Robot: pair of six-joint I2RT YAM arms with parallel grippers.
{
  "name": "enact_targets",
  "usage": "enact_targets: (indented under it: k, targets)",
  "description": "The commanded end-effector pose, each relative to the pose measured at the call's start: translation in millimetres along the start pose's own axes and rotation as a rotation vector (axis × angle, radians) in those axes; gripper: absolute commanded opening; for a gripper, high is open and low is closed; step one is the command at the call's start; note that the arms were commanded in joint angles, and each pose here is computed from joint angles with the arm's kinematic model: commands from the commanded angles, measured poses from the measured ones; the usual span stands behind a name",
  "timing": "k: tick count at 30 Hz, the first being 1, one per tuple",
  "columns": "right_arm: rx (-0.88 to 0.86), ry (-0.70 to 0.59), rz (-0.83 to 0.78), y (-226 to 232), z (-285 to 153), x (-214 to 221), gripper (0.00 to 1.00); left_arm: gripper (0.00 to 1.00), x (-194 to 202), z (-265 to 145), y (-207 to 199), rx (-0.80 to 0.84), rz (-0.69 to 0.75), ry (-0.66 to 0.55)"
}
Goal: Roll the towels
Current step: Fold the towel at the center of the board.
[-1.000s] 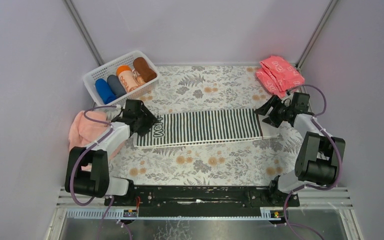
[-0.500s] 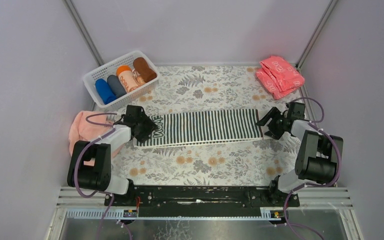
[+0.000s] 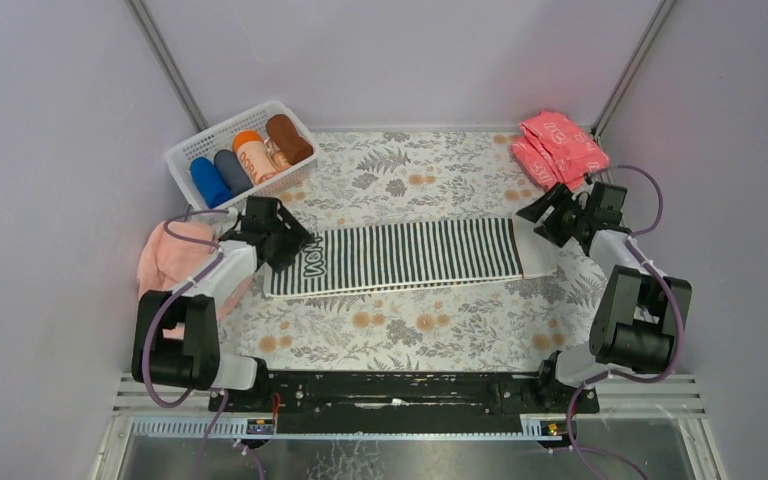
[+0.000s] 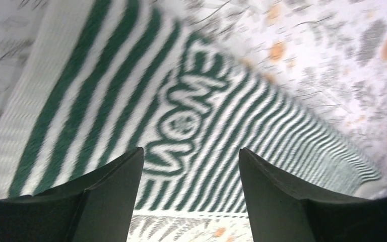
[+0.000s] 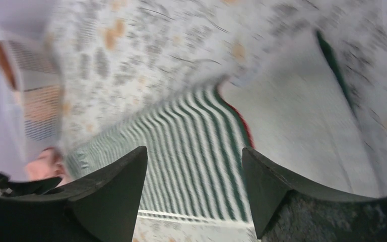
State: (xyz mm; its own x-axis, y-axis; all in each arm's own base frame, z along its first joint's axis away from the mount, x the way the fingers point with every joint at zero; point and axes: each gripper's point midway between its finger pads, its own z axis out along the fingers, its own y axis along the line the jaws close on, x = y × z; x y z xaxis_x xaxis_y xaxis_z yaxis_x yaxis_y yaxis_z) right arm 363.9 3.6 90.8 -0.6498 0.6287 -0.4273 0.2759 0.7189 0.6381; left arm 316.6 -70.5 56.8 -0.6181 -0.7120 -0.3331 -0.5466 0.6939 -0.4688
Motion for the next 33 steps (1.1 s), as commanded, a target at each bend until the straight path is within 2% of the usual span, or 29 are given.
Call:
enact_targets:
  k: [1, 4, 8, 13, 17, 20, 25, 28, 33]
  targets:
    - [-0.342, -0.048, 0.008, 64, 7, -34, 0.75, 0.68, -30, 1, -49, 0.138, 0.024, -0.039]
    - [-0.399, -0.063, 0.028, 68, 20, -41, 0.74, 0.67, -39, 18, -64, 0.201, -0.017, -0.028]
    - [-0.422, -0.051, 0.048, 56, 48, -45, 0.75, 0.66, -53, 49, -54, 0.196, -0.094, -0.011]
    - [-0.356, -0.039, 0.139, 16, 85, -45, 0.74, 0.64, -63, 71, -19, 0.105, -0.158, -0.022]
    - [-0.254, -0.058, 0.233, -30, 96, -45, 0.74, 0.64, -54, 76, 7, 0.031, -0.183, -0.008]
    - [-0.234, -0.035, 0.196, -31, 90, -47, 0.74, 0.64, -48, 73, 8, 0.038, -0.180, 0.007]
    - [-0.211, -0.041, 0.067, -3, 54, -63, 0.76, 0.67, -48, 53, -13, 0.107, -0.148, 0.006]
    - [-0.108, -0.023, 0.019, -5, 35, -63, 0.76, 0.69, -51, 32, -32, 0.144, -0.107, -0.006]
    - [0.160, 0.032, -0.049, -34, 5, -53, 0.76, 0.73, -50, -9, -61, 0.184, 0.003, -0.029]
